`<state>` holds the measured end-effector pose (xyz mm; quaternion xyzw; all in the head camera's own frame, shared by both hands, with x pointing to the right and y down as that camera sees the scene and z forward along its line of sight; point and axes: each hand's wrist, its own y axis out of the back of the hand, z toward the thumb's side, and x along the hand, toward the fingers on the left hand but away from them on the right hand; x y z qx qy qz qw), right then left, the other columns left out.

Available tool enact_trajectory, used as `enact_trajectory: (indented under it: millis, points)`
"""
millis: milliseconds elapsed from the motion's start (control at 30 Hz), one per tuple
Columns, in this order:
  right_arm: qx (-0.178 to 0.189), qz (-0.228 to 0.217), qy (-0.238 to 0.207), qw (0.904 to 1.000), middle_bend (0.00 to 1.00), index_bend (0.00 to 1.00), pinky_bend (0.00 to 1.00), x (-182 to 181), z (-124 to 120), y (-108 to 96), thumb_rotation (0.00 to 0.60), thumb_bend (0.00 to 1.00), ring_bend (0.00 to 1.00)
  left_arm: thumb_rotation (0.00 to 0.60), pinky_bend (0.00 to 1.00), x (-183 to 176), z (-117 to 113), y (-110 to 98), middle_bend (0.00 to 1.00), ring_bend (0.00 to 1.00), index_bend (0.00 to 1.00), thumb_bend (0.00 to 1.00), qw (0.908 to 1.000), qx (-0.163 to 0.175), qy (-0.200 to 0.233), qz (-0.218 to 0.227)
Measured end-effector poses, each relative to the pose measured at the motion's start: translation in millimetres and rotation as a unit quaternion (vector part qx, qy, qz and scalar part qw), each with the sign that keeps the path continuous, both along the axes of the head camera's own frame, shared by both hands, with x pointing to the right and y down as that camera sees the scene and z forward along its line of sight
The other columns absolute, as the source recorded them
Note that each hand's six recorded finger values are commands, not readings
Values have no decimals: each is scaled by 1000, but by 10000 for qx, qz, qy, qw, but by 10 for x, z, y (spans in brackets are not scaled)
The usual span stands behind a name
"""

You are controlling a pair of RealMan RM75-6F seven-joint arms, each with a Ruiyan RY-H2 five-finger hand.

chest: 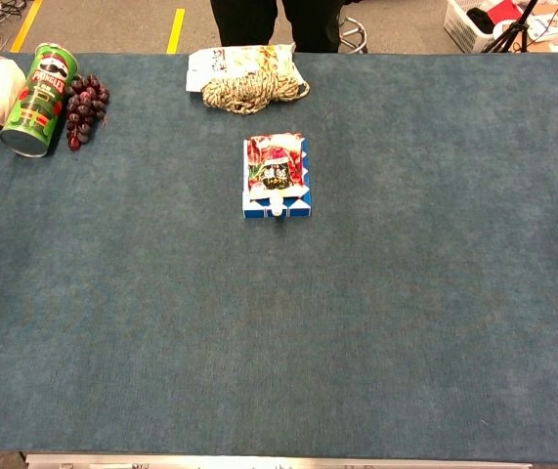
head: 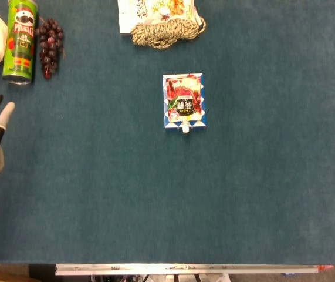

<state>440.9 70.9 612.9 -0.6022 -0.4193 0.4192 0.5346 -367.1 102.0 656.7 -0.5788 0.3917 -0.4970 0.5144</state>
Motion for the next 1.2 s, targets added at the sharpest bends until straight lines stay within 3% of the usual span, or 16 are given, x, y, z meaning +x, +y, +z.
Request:
enact_trajectory:
  millis: [167,267,400,467,567,667,700,733,833,900,933,1000,1067,1200]
  points:
    - [-484,-277,-850,9948,0,0,984,-117,30,12,600,1000,200,600,858,84,-27,39,0,101,0,880,9984,-218,493,184]
    - [-885,-511,-1589,9820,0,0,987,-238,36,19,600,1000,200,600,865,150,-63,67,0,109,0,886,9928,-449,1080,261]
    - [-1534,-935,-2610,9485,0,0,991,-471,23,40,600,1000,201,600,869,232,-142,89,0,118,0,891,9720,-902,2143,328]
    - [-1938,-1208,-3110,9226,0,0,992,-618,6,65,600,1000,201,600,870,268,-186,92,0,120,0,892,9565,-1130,2666,357]
    - [-2538,-1609,-3699,8791,0,0,992,-832,-28,120,600,1000,203,600,873,339,-275,93,0,124,0,893,9200,-1541,3577,427]
    - [-3098,-1958,-4144,8330,0,0,992,-1019,-68,191,600,1000,208,600,874,426,-378,102,0,129,0,893,8732,-1975,4421,551]
    - [-3254,-2051,-4252,8193,0,0,993,-1068,-78,212,600,1000,210,600,874,465,-423,110,0,130,0,893,8527,-2150,4721,619]
    - [-3452,-2165,-4378,8014,0,0,993,-1129,-92,241,600,1000,211,600,874,495,-458,118,0,130,0,893,8371,-2280,4927,677]
    - [-3896,-2409,-4613,7598,0,0,996,-1256,-120,308,600,1000,214,600,874,595,-582,157,0,130,0,893,7860,-2682,5494,913]
    - [-4130,-2529,-4711,7373,0,0,996,-1316,-134,345,600,1000,216,600,874,658,-668,193,0,130,0,895,7527,-2929,5794,1094]
    - [-4270,-2596,-4765,7234,0,0,996,-1350,-141,369,600,1000,217,600,874,681,-704,209,0,130,0,901,7395,-3024,5899,1171]
    - [-4463,-2688,-4822,7043,0,0,996,-1394,-150,403,600,1000,218,600,874,724,-782,247,0,130,0,914,7138,-3206,6076,1362]
    - [-4642,-2783,-4859,6863,0,0,996,-1436,-158,437,600,1000,218,600,874,737,-817,270,0,130,0,914,7047,-3298,6106,1475]
    - [-4860,-2857,-4943,6618,0,0,996,-1471,-167,476,600,1000,221,600,874,748,-827,287,0,130,0,914,6986,-3357,6132,1523]
